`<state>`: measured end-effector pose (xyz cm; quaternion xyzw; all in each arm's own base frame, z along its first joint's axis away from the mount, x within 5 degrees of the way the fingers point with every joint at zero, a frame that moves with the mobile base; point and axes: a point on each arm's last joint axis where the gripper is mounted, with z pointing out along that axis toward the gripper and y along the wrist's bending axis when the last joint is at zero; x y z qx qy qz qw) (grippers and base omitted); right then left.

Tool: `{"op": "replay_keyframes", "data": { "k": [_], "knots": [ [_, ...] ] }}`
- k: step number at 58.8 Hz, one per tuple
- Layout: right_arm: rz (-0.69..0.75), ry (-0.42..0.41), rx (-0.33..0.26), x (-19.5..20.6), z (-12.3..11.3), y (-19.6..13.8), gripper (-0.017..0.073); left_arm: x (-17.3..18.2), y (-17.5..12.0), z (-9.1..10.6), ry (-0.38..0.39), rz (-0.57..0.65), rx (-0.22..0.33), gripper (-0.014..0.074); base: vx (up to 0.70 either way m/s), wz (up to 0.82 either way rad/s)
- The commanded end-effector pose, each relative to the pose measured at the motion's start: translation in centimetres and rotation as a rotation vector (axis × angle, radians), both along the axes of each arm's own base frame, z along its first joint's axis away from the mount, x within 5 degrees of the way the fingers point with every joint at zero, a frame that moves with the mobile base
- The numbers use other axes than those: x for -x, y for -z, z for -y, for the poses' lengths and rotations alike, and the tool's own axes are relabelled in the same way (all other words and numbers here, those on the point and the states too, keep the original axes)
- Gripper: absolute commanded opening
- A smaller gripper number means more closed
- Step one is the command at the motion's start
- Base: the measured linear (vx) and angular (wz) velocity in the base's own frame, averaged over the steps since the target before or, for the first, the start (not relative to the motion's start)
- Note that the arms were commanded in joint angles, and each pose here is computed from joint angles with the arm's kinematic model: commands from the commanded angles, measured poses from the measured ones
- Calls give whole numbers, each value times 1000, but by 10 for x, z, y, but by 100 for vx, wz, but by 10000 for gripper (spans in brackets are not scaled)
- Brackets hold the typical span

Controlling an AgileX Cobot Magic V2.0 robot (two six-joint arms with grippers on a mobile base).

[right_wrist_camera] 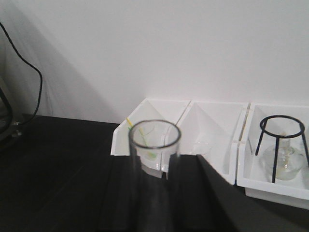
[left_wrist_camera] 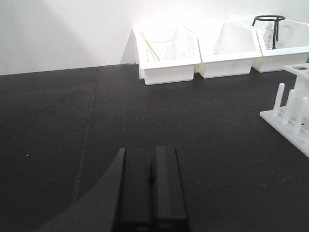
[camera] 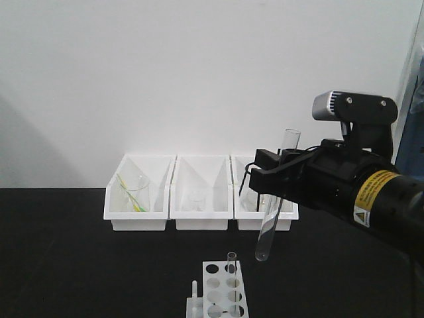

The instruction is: Flip and reinsert test tube from rack

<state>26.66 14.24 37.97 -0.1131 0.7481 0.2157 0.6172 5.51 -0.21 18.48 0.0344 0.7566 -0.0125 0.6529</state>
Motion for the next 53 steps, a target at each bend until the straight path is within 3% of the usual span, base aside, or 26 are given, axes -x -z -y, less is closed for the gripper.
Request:
{"op": "replay_keyframes", "data": {
  "k": [1, 8, 11, 14, 19, 24, 28, 38, 53],
  "knots": [
    [154, -106, -14, 9, -5, -13, -7, 0, -9, 1, 14, 89, 22, -6, 0, 0],
    [297, -279, 116, 22, -15, 18, -7, 0, -9, 1, 14, 89, 22, -6, 0, 0],
    [377, -349, 145, 28, -19, 30, -7, 0, -9, 1, 14, 89, 22, -6, 0, 0],
    [453, -384, 132, 32, -21, 39, -7, 0, -9, 1, 14, 89, 22, -6, 0, 0],
    [491, -339, 31, 30, -19, 58, -7, 0, -9, 1, 14, 89, 22, -6, 0, 0],
    [509, -265, -20, 25, -15, 72, -7, 0, -9, 1, 14, 89, 22, -6, 0, 0],
    [501, -249, -11, 18, -16, 84, -7, 0, -9, 1, 14, 89, 22, -6, 0, 0],
    [487, -321, 31, 10, -28, 98, -7, 0, -9, 1, 14, 89, 22, -6, 0, 0],
    [463, -334, 6, -3, -36, 108, -7, 0, -9, 1, 14, 89, 22, -6, 0, 0]
  ]
}}
